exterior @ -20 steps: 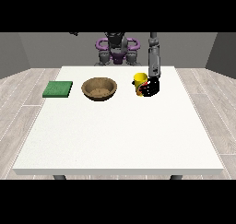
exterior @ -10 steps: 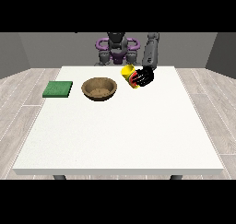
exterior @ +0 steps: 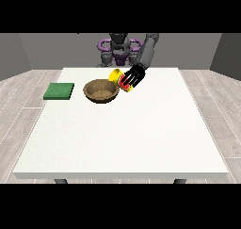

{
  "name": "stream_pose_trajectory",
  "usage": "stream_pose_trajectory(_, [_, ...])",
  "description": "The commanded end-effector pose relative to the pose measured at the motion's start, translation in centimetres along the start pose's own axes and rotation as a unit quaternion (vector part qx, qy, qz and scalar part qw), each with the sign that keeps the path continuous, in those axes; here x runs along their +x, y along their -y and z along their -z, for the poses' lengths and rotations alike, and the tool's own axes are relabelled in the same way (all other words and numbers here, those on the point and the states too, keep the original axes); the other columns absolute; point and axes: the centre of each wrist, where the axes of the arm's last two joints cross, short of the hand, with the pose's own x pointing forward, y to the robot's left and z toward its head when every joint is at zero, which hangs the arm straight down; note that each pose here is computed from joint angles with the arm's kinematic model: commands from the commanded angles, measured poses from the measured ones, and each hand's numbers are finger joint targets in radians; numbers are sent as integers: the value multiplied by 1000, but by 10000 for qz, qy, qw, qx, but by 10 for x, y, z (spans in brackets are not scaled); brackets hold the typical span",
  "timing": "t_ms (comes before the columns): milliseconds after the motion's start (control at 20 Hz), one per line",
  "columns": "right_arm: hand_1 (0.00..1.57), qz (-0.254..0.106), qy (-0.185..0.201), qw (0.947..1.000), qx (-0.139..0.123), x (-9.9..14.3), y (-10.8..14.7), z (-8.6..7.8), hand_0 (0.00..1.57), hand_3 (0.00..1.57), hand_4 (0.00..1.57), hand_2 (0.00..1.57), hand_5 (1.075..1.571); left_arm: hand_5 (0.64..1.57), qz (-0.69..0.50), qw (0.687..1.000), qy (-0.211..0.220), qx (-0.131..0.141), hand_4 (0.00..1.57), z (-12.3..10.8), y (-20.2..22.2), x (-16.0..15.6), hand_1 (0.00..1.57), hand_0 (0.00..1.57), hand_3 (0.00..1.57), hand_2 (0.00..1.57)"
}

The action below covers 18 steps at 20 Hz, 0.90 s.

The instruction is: Pick the cup and pour the ball into the bowl, then pick the bowl and place it on the pad

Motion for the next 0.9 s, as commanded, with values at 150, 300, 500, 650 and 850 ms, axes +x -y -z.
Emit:
stream_pose_trajectory(150, [0,-15,94,9999,97,0,-6,11,0,0,338,0,1562,1566,1401,9889,238,431,843,18,5,17,1358,1358,1571,1571])
stream_pose_trajectory(300, [0,25,-138,9999,17,-11,3,13,0,0,338,0,1565,1559,2122,9754,531,276,853,19,9,20,1380,1380,1571,1571])
stream_pose_trajectory(500, [0,126,-408,9990,91,-26,-6,18,0,0,370,0,1565,1537,2989,9499,910,-15,816,30,16,37,1337,1337,1571,1503])
stream_pose_trajectory(650, [0,164,-507,9985,-101,-35,-10,20,0,0,378,0,1565,1480,3397,9289,1318,-658,979,5,52,58,1326,1326,1427,1433])
stream_pose_trajectory(850, [0,183,-695,9973,-182,-55,4,9,0,0,384,0,1565,1490,4483,8692,1911,-835,939,20,42,58,1454,1454,1571,1571])
